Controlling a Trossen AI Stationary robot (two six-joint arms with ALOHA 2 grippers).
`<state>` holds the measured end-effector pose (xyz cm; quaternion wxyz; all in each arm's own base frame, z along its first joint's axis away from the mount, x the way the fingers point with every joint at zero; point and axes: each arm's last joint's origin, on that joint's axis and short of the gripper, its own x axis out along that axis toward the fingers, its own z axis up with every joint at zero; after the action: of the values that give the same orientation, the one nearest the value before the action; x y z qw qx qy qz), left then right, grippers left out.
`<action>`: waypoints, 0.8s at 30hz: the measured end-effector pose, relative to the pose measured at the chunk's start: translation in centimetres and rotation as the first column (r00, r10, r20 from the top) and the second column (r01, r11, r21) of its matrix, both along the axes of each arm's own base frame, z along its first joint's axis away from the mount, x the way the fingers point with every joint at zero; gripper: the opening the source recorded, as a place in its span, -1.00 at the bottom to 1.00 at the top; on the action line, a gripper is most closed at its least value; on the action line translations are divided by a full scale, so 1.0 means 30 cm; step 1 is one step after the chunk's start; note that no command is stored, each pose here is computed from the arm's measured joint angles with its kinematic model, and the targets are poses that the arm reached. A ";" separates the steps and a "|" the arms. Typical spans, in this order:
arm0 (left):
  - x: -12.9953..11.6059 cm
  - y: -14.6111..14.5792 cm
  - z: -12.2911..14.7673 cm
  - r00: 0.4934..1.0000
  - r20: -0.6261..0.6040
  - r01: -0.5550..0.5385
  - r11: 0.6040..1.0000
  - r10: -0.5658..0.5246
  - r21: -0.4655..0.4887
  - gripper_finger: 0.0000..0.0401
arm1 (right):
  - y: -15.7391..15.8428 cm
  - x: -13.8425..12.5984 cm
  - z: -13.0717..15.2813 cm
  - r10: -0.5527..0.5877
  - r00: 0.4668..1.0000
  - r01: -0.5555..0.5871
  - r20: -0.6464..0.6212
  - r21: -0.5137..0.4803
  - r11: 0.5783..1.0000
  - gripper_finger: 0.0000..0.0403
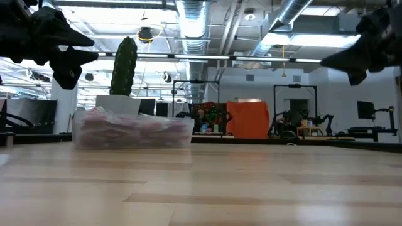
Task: Sort popcorn bags into baskets
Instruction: Return to Home Position
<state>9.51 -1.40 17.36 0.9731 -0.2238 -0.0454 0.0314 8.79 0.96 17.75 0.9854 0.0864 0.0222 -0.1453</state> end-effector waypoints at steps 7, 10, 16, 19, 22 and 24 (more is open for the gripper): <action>0.000 0.000 0.000 1.000 -0.001 -0.001 1.000 0.001 0.000 -0.40 | -0.001 -0.004 -0.019 -0.001 0.997 0.000 -0.076 -0.022 1.000 -0.85; 0.000 0.000 -0.001 1.000 -0.001 -0.001 1.000 0.001 -0.001 -0.40 | -0.001 -0.004 -0.019 -0.002 0.997 0.000 -0.076 -0.022 1.000 -0.83; 0.000 0.000 -0.001 1.000 -0.001 -0.003 1.000 0.003 0.000 -0.40 | -0.001 -0.004 -0.019 -0.002 0.997 0.000 -0.076 -0.022 1.000 -0.83; 0.000 0.000 -0.001 1.000 -0.001 -0.003 1.000 0.003 0.000 -0.40 | -0.001 -0.004 -0.020 -0.002 0.997 0.000 -0.077 -0.022 1.000 -0.85; 0.000 0.000 -0.001 1.000 -0.001 -0.003 1.000 0.003 0.000 -0.40 | -0.001 -0.004 -0.020 -0.002 0.997 0.001 -0.077 -0.022 1.000 -0.86; 0.000 0.000 -0.002 1.000 -0.002 -0.003 1.000 0.003 0.000 -0.40 | -0.001 -0.004 -0.020 -0.002 0.997 0.001 -0.077 -0.022 1.000 -0.86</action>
<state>9.52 -1.39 17.31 0.9730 -0.2239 -0.0448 0.0331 8.66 0.92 17.15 0.9846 0.0699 0.0585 -0.1495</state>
